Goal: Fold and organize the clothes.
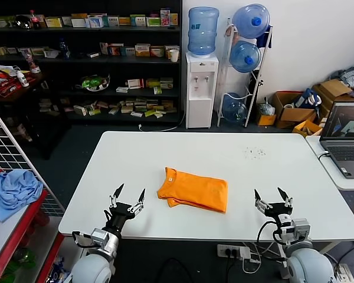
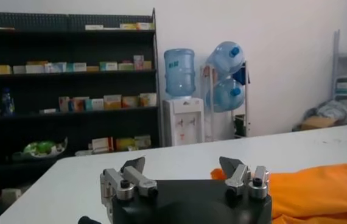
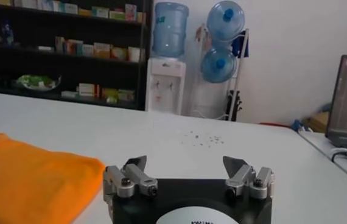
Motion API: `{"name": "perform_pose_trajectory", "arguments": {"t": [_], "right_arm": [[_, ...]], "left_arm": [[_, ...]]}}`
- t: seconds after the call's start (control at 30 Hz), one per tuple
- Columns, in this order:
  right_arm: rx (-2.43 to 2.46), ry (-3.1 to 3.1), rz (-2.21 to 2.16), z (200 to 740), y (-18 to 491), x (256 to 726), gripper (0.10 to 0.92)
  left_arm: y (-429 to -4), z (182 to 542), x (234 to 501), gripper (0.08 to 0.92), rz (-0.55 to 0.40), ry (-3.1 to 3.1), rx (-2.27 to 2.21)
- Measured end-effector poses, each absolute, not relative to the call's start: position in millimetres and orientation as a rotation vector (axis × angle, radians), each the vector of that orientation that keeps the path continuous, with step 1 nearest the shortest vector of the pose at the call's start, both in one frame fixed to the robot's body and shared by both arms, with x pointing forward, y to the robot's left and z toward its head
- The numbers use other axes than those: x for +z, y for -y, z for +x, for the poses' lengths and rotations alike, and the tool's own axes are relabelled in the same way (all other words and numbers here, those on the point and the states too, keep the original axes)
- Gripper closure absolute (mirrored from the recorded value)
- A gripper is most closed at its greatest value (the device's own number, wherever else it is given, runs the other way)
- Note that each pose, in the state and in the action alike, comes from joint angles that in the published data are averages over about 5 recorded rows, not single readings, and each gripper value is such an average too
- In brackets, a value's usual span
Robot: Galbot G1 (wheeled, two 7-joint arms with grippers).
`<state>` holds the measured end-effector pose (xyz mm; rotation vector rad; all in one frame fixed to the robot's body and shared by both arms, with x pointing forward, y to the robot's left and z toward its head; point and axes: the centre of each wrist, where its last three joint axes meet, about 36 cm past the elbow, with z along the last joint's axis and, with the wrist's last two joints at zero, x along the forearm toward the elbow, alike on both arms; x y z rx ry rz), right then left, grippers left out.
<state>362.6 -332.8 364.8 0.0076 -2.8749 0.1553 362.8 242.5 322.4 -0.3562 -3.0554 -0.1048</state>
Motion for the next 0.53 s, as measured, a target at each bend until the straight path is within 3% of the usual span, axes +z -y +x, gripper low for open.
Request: {"name": "perform_pose_trajectory", "arguments": {"t": [0.53], "right_arm": [[0.129, 2.904, 0.023, 359.9, 317.7, 358.5, 0.200]], "left_arm": [[-247.8, 375.7, 322.7, 0.177, -0.250, 3.033, -0.163]]}}
